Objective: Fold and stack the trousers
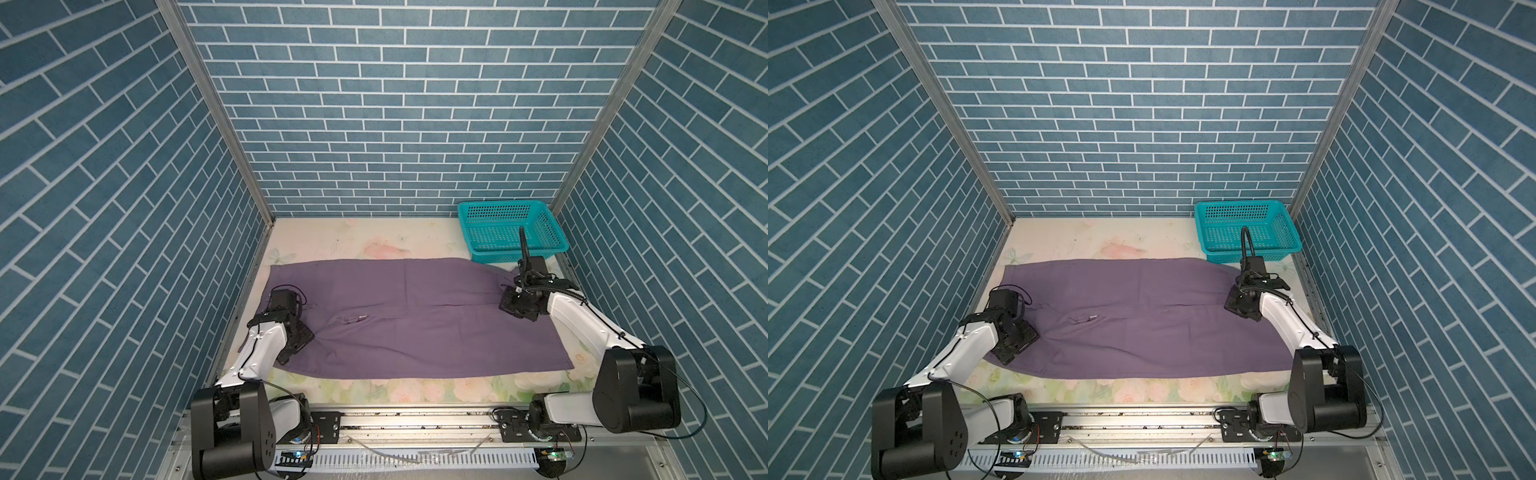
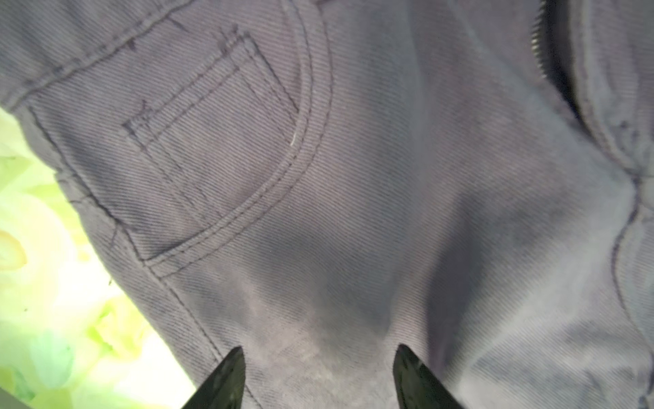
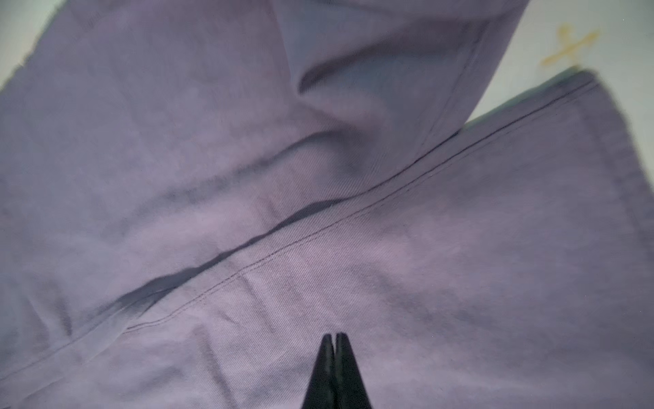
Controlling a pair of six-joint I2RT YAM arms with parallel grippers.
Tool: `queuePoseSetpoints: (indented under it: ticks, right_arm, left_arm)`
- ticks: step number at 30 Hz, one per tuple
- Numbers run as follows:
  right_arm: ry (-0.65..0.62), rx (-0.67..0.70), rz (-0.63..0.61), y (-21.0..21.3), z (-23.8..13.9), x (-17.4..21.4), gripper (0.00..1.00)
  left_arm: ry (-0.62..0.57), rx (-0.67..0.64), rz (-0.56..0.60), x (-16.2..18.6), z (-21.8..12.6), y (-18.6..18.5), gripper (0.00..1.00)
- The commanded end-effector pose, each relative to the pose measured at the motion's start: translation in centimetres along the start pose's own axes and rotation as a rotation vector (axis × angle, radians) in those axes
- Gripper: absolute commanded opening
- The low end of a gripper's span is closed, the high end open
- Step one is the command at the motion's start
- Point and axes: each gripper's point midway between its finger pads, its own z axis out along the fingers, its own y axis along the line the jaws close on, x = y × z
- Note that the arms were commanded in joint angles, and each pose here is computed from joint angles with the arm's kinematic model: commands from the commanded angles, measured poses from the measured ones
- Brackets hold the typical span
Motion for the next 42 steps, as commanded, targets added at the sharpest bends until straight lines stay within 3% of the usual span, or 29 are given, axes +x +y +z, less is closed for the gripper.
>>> queuePoseSetpoints:
  ticks: [1,8,12,17,21,27,32,37,42]
  right_arm:
    - [0.037,0.011,0.047,-0.8,2.1,1.9,0.00]
    - [0.108,0.099,0.147,-4.5,3.9,4.7,0.00]
    - [0.097,0.123,0.196,-5.9,3.4,5.2,0.00]
    - [-0.061,0.075,0.201,-4.9,0.8,0.3,0.00]
    - [-0.217,-0.031,0.216,-2.7,-0.5,-5.8,0.00]
    - [-0.312,-0.119,0.250,-1.1,0.9,-11.4,0.00]
    - [-0.307,-0.169,0.307,-1.3,3.5,-13.3,0.00]
    - [-0.273,-0.124,0.367,-3.3,5.8,-13.0,0.00]
    - [-0.249,0.013,0.484,-7.1,6.0,-9.7,0.00]
  left_arm:
    - [-0.003,0.060,0.017,-0.9,-0.9,-1.7,0.57]
    - [-0.079,0.176,0.163,-2.1,-2.5,-9.8,0.54]
    - [-0.035,0.271,0.161,-1.4,-2.1,-14.6,0.62]
    - [-0.014,0.340,0.288,0.6,-2.1,-21.7,0.63]
    - [0.036,0.338,0.377,3.2,-0.7,-24.9,0.60]
    - [0.059,0.310,0.355,4.3,1.2,-23.9,0.59]
    - [0.063,0.258,0.365,4.7,2.5,-22.0,0.59]
    - [0.072,0.222,0.338,4.7,3.6,-20.1,0.59]
    - [0.062,0.189,0.304,4.0,4.4,-17.9,0.59]
